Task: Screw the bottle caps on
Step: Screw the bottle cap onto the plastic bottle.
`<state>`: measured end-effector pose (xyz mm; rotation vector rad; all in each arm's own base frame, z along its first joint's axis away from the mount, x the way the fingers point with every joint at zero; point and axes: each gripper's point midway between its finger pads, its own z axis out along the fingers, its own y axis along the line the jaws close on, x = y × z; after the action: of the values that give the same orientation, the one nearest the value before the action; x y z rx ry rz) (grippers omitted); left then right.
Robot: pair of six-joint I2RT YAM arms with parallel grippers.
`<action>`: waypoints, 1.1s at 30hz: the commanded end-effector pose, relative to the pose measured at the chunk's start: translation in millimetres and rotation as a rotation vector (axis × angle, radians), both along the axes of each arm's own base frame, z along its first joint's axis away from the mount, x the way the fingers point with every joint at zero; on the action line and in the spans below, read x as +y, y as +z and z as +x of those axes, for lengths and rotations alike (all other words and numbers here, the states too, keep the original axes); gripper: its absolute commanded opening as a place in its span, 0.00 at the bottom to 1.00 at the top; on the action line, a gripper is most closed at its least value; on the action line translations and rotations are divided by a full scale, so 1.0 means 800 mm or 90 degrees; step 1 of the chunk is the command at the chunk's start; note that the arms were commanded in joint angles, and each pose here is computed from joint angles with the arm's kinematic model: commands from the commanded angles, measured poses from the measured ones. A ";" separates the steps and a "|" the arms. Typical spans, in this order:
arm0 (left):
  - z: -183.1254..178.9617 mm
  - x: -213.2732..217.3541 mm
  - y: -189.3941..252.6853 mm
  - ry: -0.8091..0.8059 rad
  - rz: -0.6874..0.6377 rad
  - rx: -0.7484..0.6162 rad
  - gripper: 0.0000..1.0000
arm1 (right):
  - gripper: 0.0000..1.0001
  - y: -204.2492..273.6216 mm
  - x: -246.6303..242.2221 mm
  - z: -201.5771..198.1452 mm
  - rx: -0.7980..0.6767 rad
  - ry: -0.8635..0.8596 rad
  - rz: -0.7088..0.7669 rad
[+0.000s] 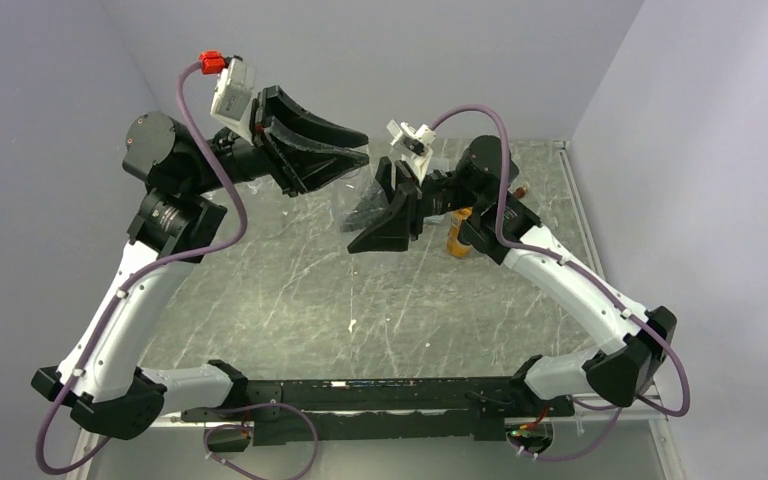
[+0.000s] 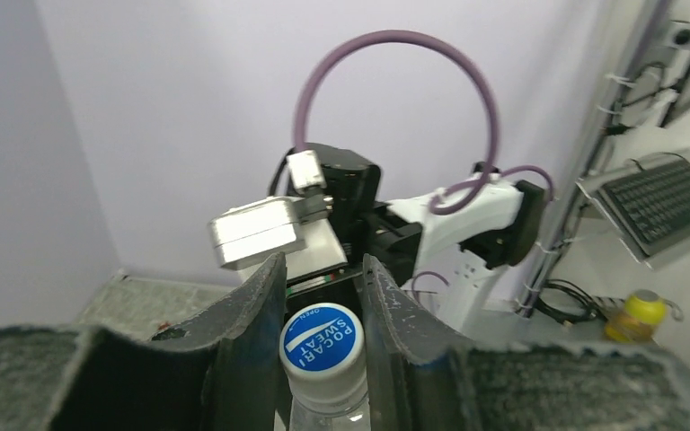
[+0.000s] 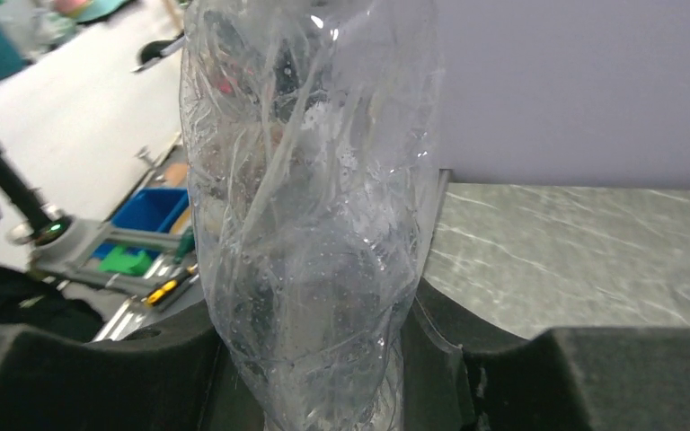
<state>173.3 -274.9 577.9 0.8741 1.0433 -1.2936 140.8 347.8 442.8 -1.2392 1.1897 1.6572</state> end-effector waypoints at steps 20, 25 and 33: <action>-0.019 0.027 0.001 0.062 -0.001 -0.021 0.99 | 0.00 0.018 -0.012 0.018 -0.089 -0.108 -0.012; 0.037 0.056 0.007 0.251 -0.027 0.024 0.99 | 0.00 -0.007 -0.017 0.084 -0.082 -0.337 -0.062; 0.106 0.072 -0.009 0.402 -0.034 0.100 0.94 | 0.00 -0.022 -0.016 0.133 -0.100 -0.570 -0.106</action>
<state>219.6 -231.1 578.0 0.5079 1.1895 -0.9877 212.4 349.1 423.0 -0.8855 1.4606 1.0581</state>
